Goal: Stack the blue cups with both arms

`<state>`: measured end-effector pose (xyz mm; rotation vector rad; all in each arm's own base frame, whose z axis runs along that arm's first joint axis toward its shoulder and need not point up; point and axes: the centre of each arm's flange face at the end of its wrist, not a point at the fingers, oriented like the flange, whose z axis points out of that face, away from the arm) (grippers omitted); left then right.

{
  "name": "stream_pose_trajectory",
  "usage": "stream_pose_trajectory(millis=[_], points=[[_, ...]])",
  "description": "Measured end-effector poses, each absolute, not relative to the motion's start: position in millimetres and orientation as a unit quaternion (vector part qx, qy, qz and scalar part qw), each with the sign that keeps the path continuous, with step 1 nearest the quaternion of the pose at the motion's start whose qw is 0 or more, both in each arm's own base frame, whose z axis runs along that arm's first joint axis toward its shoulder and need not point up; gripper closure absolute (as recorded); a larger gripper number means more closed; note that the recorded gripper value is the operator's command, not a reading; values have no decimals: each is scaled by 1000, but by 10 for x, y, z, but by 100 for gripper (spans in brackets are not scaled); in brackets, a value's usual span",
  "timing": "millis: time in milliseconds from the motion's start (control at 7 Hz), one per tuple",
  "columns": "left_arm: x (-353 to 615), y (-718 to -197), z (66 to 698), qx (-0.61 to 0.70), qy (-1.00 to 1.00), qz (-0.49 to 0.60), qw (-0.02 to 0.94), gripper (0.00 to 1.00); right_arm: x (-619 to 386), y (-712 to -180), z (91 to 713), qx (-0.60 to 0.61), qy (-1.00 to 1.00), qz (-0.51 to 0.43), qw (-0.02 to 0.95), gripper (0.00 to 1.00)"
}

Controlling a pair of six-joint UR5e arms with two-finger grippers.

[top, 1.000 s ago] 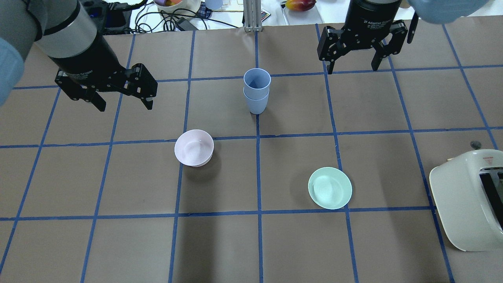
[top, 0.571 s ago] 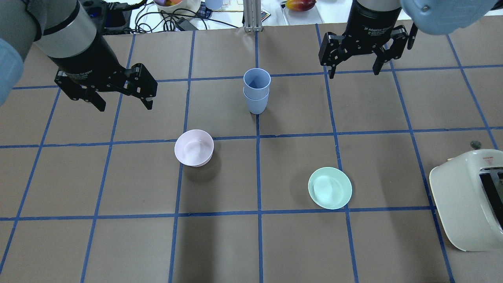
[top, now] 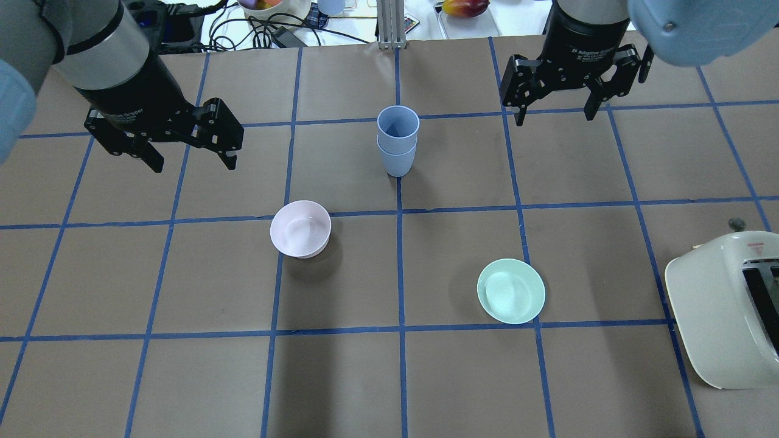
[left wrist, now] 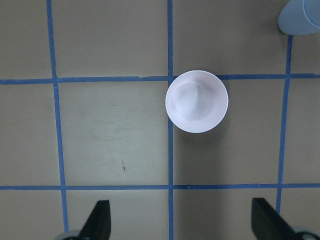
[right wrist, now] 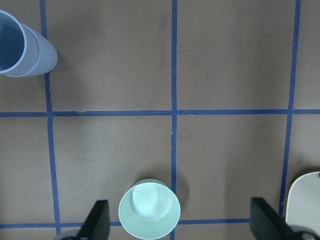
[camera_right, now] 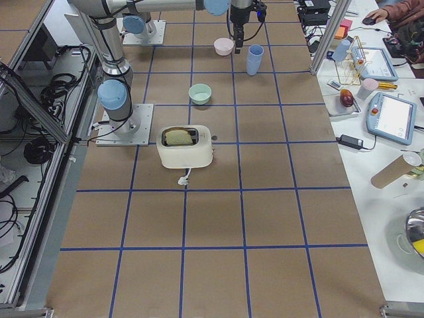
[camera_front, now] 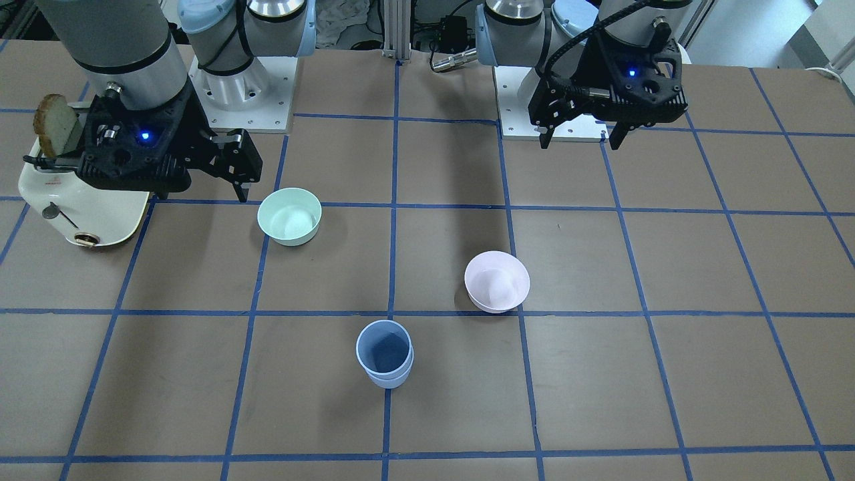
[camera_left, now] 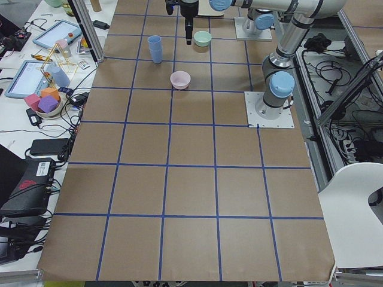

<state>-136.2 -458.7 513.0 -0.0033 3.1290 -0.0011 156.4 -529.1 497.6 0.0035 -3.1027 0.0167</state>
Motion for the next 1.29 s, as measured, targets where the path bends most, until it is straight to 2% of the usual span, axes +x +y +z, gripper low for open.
stream_pose_trajectory(millis=[571, 1286], points=[[-1363, -4600, 5118, -2, 1000, 0, 6, 0, 1465, -4996, 5138, -2, -999, -33, 16, 0], [-1366, -4635, 5097, -1, 1000, -1, 5, 0, 1461, -4962, 5157, 1, -999, -36, 13, 0]])
